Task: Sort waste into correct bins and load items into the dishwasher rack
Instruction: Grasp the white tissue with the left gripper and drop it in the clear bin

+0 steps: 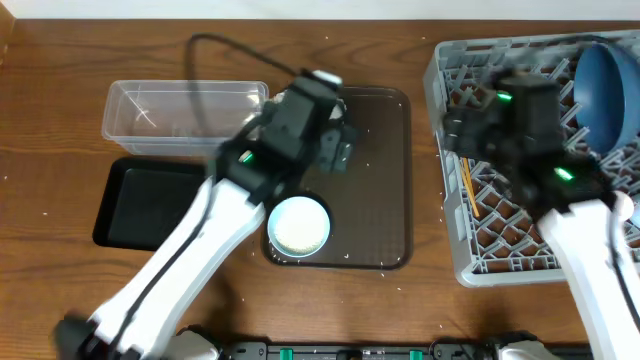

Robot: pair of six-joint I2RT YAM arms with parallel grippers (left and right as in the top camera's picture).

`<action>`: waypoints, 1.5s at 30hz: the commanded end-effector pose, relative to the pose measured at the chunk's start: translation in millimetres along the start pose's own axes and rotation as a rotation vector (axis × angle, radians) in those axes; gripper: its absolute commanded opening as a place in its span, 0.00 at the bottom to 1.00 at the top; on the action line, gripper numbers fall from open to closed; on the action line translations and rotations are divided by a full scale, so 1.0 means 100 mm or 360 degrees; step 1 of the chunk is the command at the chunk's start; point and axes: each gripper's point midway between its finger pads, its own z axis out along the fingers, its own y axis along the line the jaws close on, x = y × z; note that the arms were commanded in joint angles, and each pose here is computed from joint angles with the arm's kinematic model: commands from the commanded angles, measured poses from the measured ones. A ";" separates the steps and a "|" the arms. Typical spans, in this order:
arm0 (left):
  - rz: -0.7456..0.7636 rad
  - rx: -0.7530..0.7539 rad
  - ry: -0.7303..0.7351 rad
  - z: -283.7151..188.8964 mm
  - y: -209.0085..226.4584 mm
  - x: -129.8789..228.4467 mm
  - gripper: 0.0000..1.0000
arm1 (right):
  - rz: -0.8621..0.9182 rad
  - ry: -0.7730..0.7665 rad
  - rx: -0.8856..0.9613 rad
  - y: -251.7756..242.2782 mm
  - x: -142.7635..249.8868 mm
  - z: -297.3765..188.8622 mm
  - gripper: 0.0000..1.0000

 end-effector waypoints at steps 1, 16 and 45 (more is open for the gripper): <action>0.0146 0.0027 0.0107 0.57 -0.04 0.14 0.98 | 0.0107 -0.0081 0.0056 -0.19 -0.05 -0.33 0.81; 0.0187 -0.0040 0.0103 2.37 0.22 0.59 0.98 | 0.0130 0.0083 0.0154 -0.39 0.29 -0.53 0.82; -0.0011 -0.0307 0.0023 0.42 1.16 -0.03 0.06 | 0.0128 0.0162 0.0186 -0.41 0.33 -0.36 0.82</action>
